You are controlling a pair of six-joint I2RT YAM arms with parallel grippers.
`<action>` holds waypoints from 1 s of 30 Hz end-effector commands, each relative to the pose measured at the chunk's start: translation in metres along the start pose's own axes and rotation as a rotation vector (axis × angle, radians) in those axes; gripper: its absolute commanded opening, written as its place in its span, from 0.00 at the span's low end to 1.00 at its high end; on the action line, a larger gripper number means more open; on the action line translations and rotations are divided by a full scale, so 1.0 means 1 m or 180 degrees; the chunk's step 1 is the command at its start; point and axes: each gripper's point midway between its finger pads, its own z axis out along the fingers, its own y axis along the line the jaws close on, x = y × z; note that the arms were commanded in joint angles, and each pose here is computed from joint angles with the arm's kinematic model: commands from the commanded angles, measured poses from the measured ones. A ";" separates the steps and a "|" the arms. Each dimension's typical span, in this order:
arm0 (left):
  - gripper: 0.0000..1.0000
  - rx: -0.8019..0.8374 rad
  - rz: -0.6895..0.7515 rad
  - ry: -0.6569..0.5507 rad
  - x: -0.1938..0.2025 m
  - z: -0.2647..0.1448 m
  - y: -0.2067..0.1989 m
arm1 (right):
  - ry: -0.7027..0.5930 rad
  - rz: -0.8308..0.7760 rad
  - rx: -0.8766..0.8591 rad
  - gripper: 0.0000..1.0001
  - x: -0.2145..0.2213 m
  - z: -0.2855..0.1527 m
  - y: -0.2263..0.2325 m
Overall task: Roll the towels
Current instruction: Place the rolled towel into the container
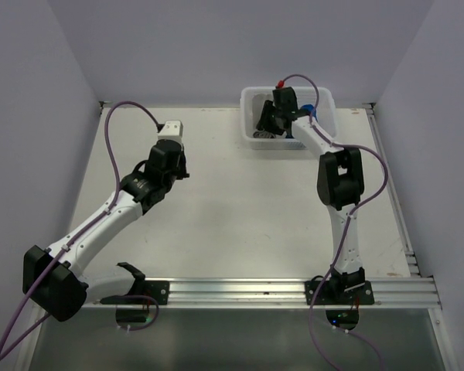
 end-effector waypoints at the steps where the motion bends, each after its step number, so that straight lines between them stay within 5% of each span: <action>1: 0.10 0.0093 -0.0036 -0.0198 -0.021 -0.004 -0.005 | -0.0059 -0.0049 -0.0078 0.08 -0.012 0.002 -0.001; 6: 0.10 0.0097 -0.0041 -0.0211 -0.022 -0.005 -0.005 | 0.0120 -0.0024 0.0073 0.16 0.005 0.024 -0.024; 11: 0.10 0.0120 -0.0035 -0.0204 -0.022 -0.005 -0.006 | 0.0158 -0.0042 0.0126 0.53 0.006 0.027 -0.029; 20: 0.14 0.0195 -0.0023 -0.0213 -0.023 -0.007 -0.009 | 0.0092 -0.0033 0.0138 0.91 -0.010 0.011 -0.025; 30: 0.17 0.0217 -0.0042 -0.0250 -0.025 -0.012 -0.008 | -0.0116 -0.0132 0.0066 0.96 -0.055 -0.030 -0.010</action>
